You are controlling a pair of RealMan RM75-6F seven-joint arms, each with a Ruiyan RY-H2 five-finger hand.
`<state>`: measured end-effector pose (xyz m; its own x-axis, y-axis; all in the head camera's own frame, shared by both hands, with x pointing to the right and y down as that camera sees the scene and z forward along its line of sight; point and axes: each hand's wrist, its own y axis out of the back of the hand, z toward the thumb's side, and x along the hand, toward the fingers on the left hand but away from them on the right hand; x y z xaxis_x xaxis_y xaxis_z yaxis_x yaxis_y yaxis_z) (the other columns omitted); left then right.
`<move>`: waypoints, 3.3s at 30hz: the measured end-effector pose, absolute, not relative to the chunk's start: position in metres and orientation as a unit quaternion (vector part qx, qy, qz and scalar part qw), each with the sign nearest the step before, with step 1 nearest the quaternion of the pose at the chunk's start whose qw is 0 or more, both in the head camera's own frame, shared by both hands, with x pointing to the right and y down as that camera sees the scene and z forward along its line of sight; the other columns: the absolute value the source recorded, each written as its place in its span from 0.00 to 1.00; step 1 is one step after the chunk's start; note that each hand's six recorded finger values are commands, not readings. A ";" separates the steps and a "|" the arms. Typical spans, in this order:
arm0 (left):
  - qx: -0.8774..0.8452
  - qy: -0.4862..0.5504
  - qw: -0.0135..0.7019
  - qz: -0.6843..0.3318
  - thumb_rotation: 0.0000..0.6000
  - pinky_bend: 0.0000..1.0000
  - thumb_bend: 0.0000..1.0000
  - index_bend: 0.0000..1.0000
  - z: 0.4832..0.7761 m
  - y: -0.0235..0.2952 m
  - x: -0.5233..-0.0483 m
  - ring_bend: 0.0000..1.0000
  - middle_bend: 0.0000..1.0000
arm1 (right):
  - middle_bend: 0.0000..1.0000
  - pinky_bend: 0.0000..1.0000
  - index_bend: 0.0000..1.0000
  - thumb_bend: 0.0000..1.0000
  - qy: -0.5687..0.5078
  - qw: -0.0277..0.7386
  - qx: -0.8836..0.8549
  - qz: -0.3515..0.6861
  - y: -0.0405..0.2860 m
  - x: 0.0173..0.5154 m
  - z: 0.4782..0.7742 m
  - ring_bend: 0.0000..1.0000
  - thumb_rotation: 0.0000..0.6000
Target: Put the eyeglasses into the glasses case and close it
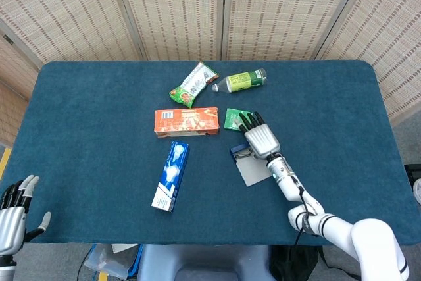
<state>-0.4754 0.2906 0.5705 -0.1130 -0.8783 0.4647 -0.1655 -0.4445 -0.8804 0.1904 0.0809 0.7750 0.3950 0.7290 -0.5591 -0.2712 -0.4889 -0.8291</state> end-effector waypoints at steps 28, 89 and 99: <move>-0.602 0.432 0.295 -0.603 1.00 0.00 0.36 0.00 0.573 0.290 -0.471 0.00 0.00 | 0.06 0.00 0.18 0.20 -0.179 0.483 -0.719 0.467 0.131 0.241 0.736 0.00 1.00; -0.599 0.433 0.296 -0.605 1.00 0.00 0.36 0.00 0.569 0.291 -0.470 0.00 0.00 | 0.02 0.00 0.09 0.18 -0.182 0.472 -0.697 0.508 0.139 0.294 0.761 0.00 1.00; -0.599 0.432 0.294 -0.607 1.00 0.00 0.36 0.00 0.570 0.292 -0.471 0.00 0.00 | 0.03 0.00 0.09 0.22 -0.192 0.477 -0.704 0.490 0.130 0.281 0.756 0.00 1.00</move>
